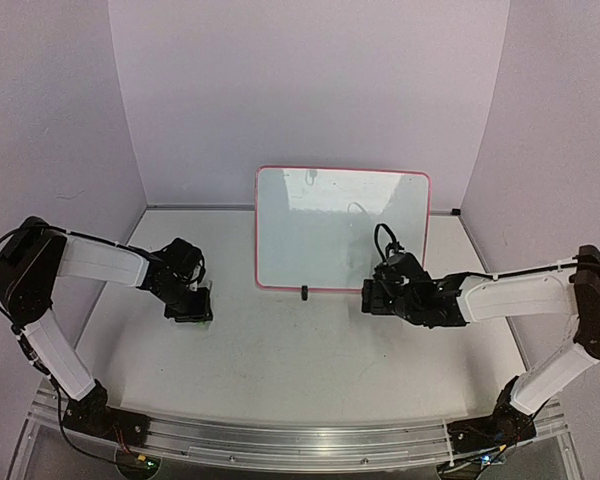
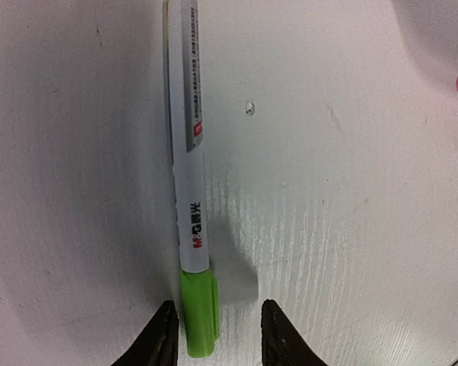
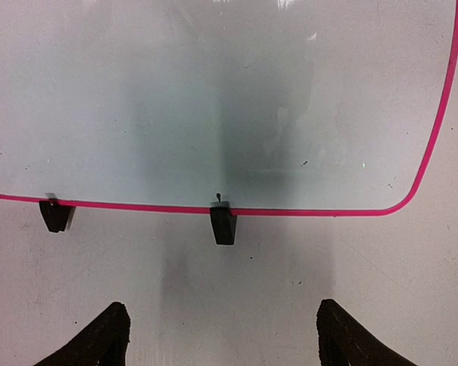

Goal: Write a sentence on the whiteboard
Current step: Pick up the whiteboard marker from the center of the board, then pass from the left arm to the right

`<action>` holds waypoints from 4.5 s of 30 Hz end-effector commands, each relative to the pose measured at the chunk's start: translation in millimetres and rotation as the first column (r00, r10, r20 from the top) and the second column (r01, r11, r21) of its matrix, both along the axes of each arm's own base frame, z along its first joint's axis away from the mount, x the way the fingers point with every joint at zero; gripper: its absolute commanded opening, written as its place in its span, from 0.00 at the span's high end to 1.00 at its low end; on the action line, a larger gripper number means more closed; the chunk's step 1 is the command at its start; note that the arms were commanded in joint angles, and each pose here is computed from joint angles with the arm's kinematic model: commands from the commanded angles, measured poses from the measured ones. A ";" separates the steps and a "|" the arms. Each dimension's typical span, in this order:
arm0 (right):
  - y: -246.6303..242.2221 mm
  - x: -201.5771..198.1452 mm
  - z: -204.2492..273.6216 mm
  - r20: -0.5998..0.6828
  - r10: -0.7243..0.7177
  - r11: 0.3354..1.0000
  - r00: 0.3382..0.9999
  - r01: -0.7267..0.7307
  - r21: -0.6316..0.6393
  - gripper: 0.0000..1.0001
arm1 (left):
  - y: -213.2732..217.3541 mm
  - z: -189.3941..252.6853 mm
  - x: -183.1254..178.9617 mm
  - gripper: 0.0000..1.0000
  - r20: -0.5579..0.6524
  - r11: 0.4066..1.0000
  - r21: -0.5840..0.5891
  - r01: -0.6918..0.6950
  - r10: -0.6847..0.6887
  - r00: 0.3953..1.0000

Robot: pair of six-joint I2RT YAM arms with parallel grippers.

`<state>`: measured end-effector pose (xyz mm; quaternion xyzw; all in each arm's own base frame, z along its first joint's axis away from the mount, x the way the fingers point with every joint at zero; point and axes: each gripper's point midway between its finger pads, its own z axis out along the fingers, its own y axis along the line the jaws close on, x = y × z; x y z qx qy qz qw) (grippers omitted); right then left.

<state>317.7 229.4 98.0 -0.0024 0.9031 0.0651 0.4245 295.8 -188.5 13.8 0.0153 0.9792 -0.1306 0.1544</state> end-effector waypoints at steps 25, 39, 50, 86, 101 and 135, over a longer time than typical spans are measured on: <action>17.8 -5.5 52.8 0.076 0.185 0.983 0.980 -0.186 -0.001 0.10 | 7.7 20.0 -0.1 1.00 0.015 0.984 0.157 0.087 -0.091 0.996; 53.0 -16.0 114.0 0.074 0.594 0.745 0.801 -0.583 0.325 0.02 | -1.4 173.8 15.6 1.00 0.371 0.968 0.117 0.220 -0.248 0.895; 86.8 -49.3 158.8 0.145 0.779 0.480 0.610 -0.729 0.487 0.02 | -60.3 215.6 -43.0 1.00 0.437 0.753 -0.005 0.658 -0.590 0.679; 168.9 -119.8 120.7 0.080 0.963 0.141 0.258 -0.734 0.664 0.21 | -169.8 180.4 -129.3 1.00 0.345 0.298 -0.113 0.948 -0.883 0.318; 176.9 -126.8 117.7 0.084 0.972 0.105 0.220 -0.724 0.682 0.31 | -176.9 175.7 -129.4 1.00 0.317 0.275 -0.143 0.951 -0.897 0.307; 178.1 -126.2 91.1 0.020 0.972 0.160 0.236 -0.717 0.678 0.59 | -180.2 174.3 -135.5 1.00 0.288 0.255 -0.161 0.953 -0.912 0.293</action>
